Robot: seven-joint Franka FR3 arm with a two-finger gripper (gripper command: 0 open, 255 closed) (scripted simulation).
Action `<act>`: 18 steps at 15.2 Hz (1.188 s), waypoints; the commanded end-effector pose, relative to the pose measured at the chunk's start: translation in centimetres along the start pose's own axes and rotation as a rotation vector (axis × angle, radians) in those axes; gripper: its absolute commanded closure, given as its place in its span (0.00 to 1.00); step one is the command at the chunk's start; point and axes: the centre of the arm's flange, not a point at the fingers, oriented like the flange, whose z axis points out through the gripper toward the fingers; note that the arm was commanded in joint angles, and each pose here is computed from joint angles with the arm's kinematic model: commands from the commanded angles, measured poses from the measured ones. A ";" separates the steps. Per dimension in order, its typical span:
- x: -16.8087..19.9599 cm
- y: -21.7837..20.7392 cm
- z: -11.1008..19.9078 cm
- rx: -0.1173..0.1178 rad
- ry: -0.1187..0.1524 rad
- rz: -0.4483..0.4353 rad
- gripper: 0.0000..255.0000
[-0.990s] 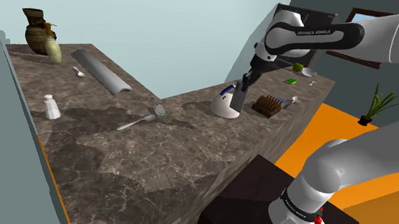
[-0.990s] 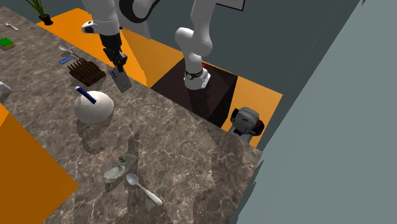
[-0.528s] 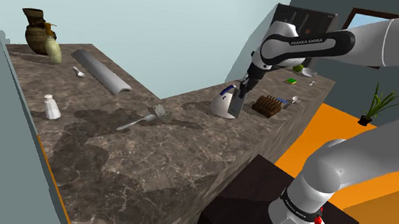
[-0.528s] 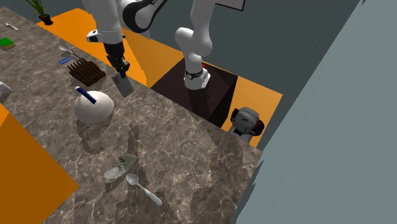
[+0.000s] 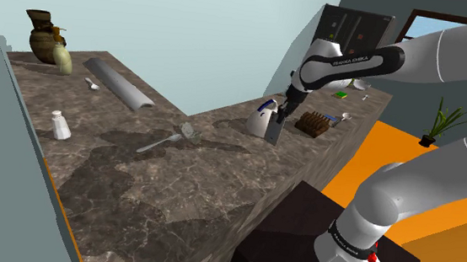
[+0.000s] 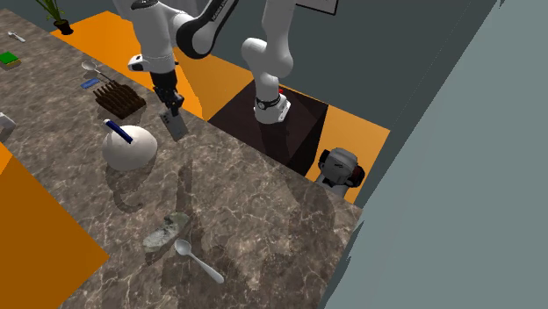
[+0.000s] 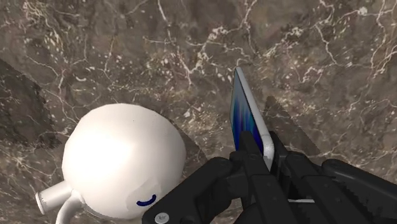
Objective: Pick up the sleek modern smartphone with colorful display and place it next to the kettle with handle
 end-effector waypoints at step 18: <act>-0.9 0.2 5.0 0.000 0.001 0.000 0.00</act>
